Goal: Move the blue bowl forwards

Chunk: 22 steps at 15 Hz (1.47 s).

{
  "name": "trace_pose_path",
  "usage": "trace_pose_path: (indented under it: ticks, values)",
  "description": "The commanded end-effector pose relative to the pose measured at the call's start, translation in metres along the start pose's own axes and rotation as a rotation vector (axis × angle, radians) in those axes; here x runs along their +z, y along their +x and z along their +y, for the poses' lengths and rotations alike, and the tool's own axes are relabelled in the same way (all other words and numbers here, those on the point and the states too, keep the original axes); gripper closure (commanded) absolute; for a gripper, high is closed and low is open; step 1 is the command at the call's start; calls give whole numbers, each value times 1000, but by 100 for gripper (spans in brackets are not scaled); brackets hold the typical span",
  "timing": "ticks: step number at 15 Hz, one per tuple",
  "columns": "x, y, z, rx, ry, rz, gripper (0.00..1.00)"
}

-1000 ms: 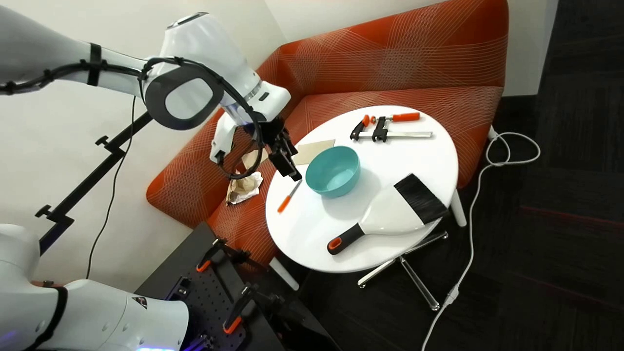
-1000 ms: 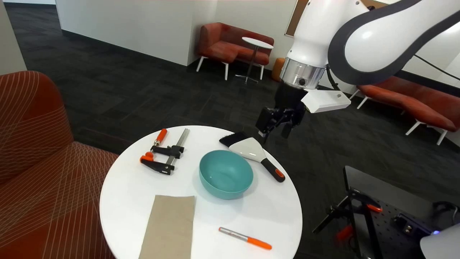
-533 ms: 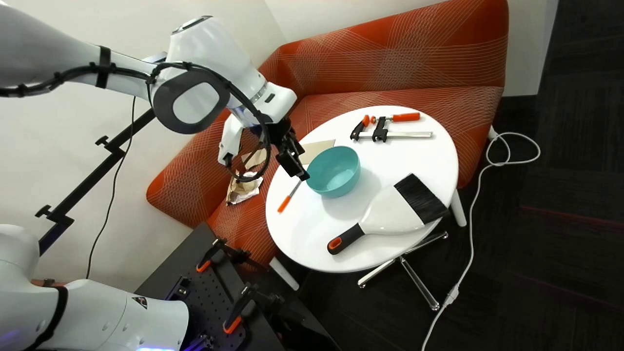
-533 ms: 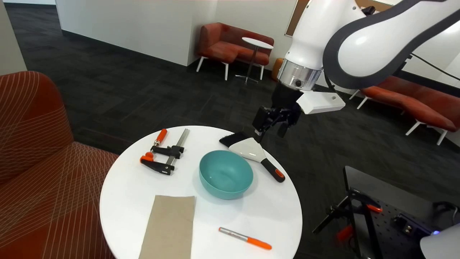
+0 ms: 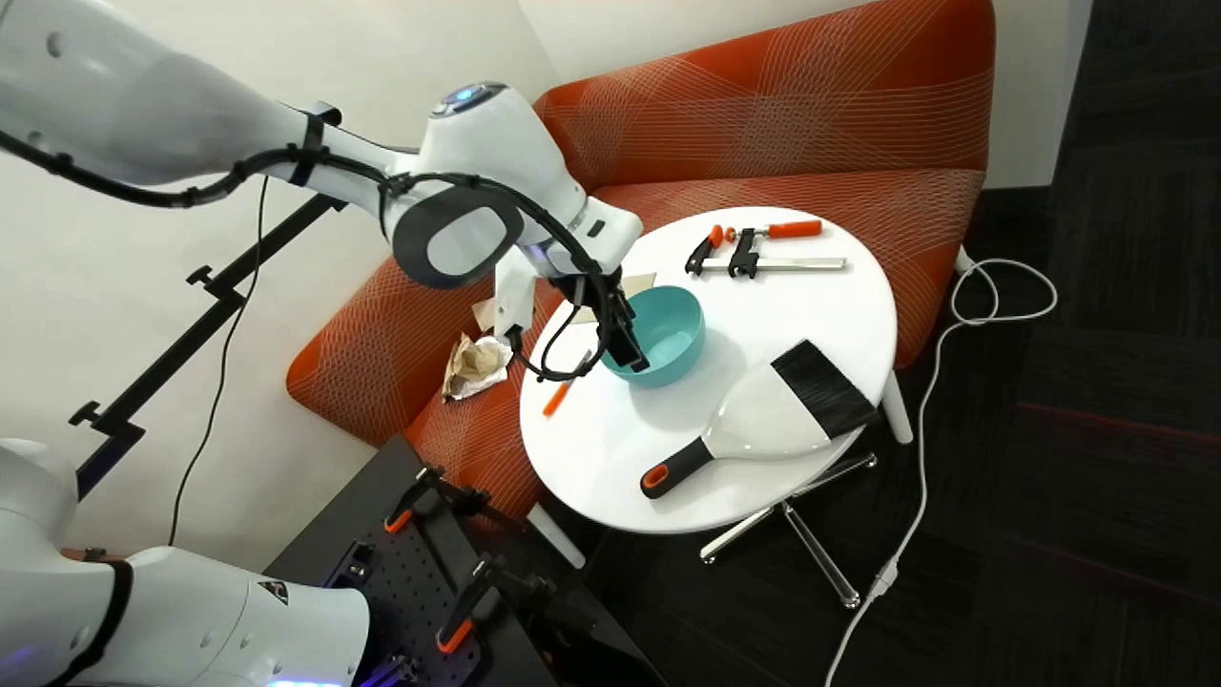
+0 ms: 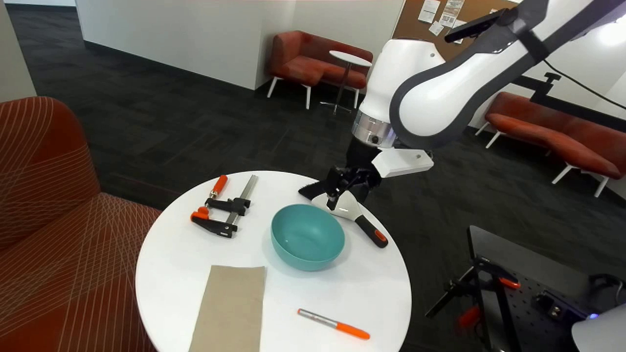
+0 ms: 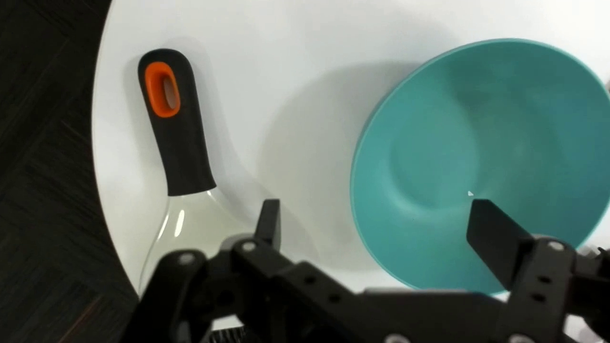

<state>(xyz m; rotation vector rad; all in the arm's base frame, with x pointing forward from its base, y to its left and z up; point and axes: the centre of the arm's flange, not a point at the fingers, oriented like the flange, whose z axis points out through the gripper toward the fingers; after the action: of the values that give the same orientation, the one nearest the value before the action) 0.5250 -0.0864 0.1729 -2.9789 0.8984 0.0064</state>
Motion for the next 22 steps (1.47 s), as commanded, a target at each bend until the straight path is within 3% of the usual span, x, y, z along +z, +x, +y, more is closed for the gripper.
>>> trace_pose_path:
  ticks: [1,9,10,12,20,22]
  values:
    - [27,23,-2,-19,13,-14,0]
    - [64,36,1,-47,30,-57,0]
    - [67,37,1,-44,30,-59,22]
    - [70,39,2,-48,29,-61,32]
    - [70,40,0,-55,31,-62,95]
    - [69,40,-1,-54,27,-64,100]
